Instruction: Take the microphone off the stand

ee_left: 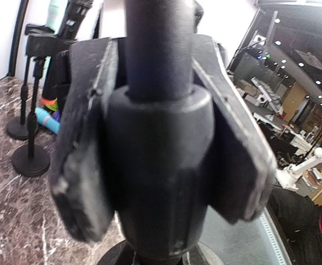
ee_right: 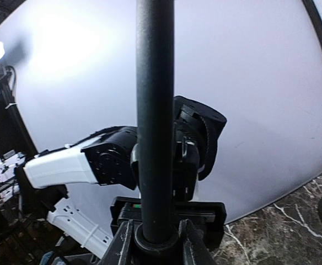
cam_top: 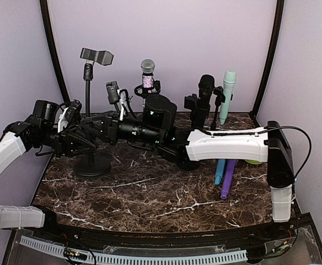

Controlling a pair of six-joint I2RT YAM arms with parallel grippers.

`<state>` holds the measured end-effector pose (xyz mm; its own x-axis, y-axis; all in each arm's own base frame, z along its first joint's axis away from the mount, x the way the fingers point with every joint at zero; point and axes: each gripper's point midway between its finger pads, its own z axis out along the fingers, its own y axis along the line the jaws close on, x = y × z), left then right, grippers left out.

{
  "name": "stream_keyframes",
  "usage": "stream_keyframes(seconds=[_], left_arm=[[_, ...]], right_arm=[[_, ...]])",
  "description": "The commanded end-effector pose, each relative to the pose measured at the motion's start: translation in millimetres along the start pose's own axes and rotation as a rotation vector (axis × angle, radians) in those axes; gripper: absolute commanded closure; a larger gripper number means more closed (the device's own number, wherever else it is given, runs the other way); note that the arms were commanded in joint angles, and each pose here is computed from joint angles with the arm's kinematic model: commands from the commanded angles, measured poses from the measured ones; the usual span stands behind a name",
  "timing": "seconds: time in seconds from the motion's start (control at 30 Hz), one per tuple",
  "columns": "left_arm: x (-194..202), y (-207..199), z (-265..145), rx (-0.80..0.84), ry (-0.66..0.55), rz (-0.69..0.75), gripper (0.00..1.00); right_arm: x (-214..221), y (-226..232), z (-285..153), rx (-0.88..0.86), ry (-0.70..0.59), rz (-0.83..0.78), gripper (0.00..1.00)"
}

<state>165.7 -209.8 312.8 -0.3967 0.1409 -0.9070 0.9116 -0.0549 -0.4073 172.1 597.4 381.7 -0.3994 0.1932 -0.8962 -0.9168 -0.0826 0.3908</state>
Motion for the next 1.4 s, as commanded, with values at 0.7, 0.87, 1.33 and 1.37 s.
stream_keyframes(seconds=[0.7,0.87,1.33,1.37], left_arm=[[-11,9,-6,-0.171,-0.004,0.152,1.0],[-9,11,-6,-0.189,0.004,0.174,1.0],[-2,17,-6,-0.214,0.022,0.18,1.0],[-1,17,-6,-0.214,0.023,0.18,1.0]], right_arm=[[-19,-15,-13,0.49,-0.058,-0.247,0.3],[-17,-24,-10,0.542,-0.045,-0.24,0.39],[3,-29,3,0.505,-0.022,-0.201,0.77],[0,-27,3,0.5,-0.034,-0.202,0.83]])
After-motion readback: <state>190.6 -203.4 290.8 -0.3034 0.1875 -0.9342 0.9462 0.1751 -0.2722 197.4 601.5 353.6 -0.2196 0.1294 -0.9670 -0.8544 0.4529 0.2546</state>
